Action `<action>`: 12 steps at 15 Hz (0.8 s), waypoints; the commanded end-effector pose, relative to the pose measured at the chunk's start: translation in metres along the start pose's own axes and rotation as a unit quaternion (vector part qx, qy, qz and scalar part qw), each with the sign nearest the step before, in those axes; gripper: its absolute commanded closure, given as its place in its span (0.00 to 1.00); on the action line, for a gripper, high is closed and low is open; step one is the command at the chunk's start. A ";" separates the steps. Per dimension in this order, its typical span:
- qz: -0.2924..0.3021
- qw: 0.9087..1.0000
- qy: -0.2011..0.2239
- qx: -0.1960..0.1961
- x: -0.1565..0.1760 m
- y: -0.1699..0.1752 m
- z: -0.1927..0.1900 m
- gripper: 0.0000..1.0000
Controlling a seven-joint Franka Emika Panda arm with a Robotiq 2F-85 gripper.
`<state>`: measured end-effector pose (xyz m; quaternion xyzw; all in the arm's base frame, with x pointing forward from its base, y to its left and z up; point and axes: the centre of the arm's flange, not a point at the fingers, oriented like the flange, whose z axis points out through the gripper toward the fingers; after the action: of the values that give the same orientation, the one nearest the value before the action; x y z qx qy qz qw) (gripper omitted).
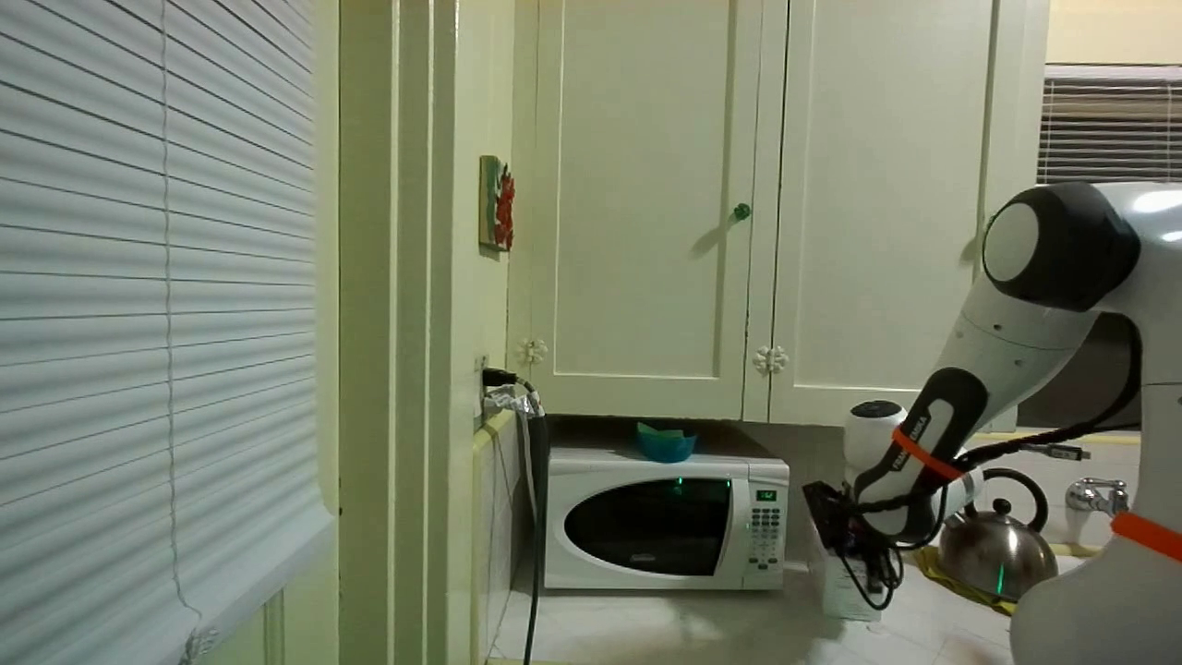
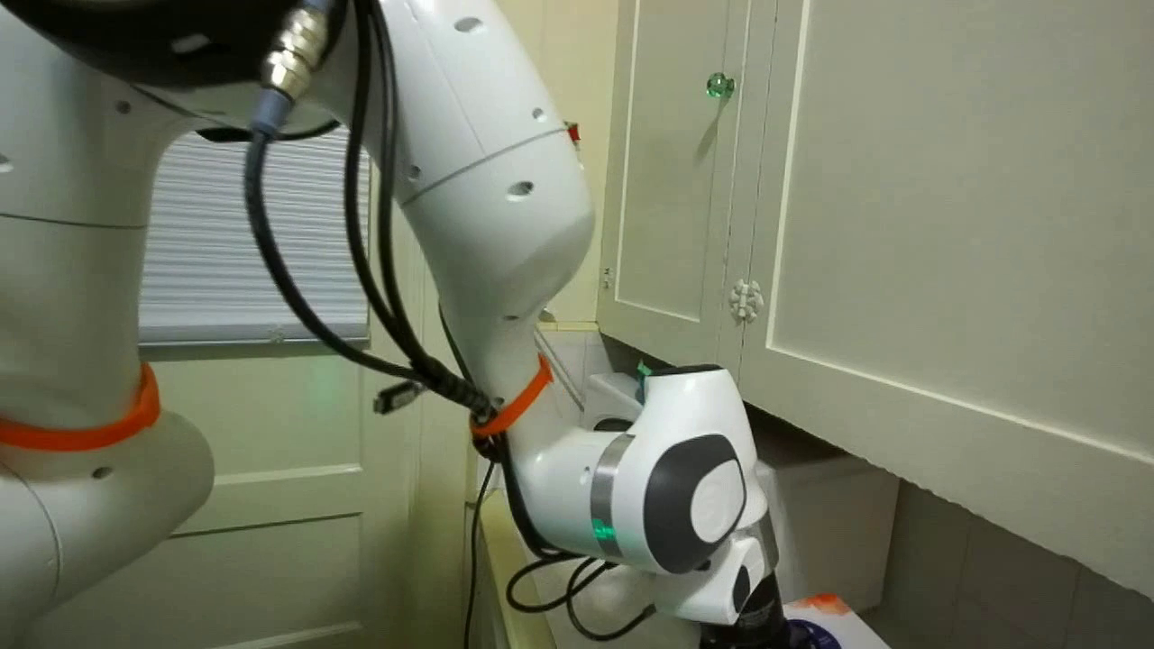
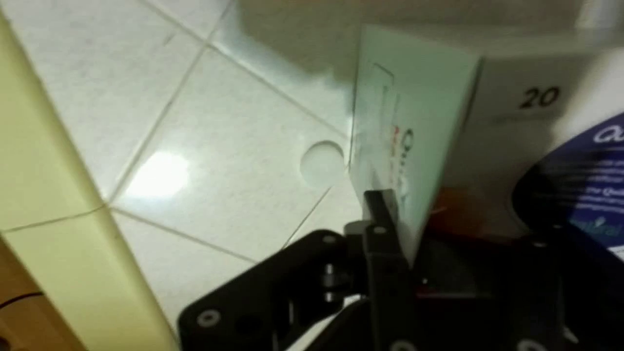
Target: Move the box and then open the cabinet door
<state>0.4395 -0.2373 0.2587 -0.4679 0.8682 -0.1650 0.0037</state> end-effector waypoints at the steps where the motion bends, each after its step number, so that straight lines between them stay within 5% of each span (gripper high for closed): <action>1: -0.044 0.999 0.018 -0.011 0.028 0.060 -0.047 1.00; 6: -0.164 0.986 0.008 -0.002 0.031 0.113 -0.069 1.00; 12: -0.307 0.949 -0.063 0.049 -0.005 0.105 -0.076 1.00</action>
<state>0.3645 -0.1825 0.2765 -0.6769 0.7149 -0.1752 -0.0119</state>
